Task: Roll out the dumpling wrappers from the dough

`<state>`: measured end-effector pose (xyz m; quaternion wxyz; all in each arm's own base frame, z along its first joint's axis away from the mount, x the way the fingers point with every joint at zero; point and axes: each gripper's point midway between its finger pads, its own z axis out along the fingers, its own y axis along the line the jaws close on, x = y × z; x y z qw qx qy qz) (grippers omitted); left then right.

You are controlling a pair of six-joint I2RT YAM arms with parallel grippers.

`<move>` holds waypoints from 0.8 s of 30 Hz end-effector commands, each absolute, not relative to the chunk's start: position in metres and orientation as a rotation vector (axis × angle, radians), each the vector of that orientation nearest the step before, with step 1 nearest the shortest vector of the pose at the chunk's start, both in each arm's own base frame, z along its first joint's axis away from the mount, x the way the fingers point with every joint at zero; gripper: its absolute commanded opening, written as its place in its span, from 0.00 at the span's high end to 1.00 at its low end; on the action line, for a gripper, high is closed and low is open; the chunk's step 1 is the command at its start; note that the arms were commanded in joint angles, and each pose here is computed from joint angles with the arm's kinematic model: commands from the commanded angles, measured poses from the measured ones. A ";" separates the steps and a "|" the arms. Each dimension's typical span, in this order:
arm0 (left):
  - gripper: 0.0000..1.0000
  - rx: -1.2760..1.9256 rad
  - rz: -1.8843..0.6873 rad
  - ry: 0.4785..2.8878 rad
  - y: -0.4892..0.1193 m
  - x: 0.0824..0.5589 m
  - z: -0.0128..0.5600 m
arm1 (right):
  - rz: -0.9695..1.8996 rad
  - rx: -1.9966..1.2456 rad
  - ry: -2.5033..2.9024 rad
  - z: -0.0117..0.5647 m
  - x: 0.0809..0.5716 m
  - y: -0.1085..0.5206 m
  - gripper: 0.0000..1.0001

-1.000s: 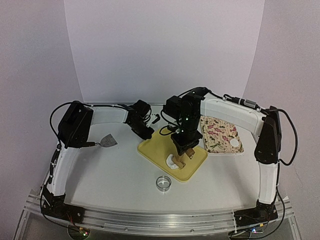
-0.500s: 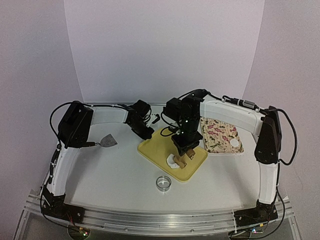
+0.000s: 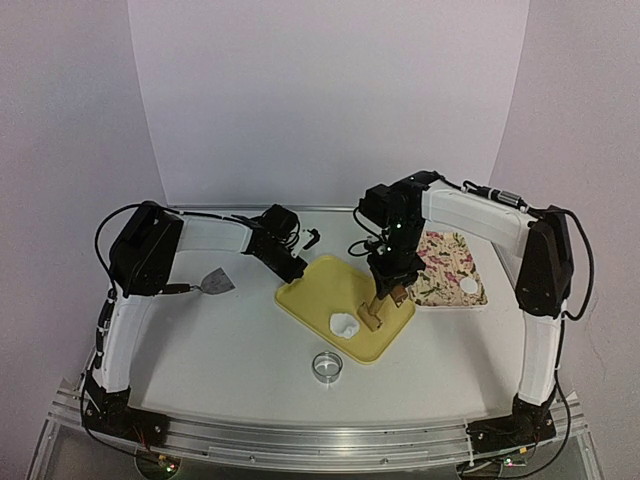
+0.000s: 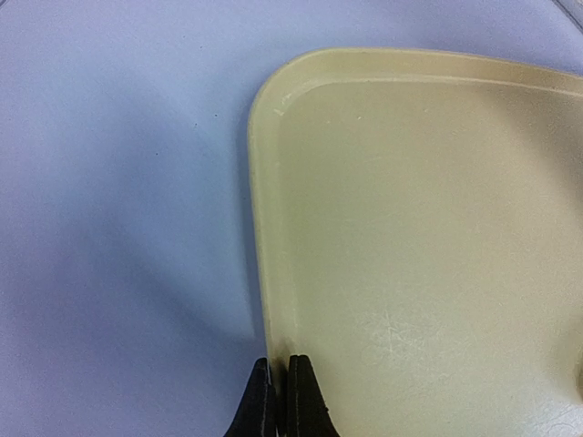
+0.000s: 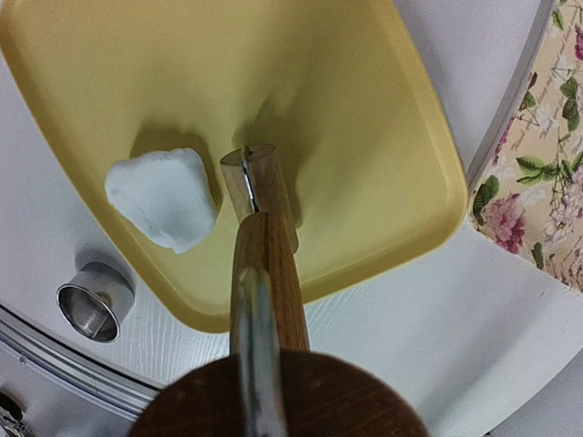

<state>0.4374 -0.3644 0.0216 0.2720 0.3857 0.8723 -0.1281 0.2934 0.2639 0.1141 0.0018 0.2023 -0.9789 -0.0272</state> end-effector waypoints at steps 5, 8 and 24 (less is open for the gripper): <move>1.00 1.091 -0.326 2.416 -0.358 0.432 0.001 | -0.004 0.652 -2.932 0.135 0.272 0.248 1.00; 1.00 1.104 -0.335 2.407 -0.364 0.437 0.002 | -0.079 0.678 -2.966 0.162 0.266 0.257 1.00; 1.00 1.118 -0.337 2.416 -0.366 0.437 -0.001 | -0.063 0.713 -2.917 0.186 0.216 0.278 1.00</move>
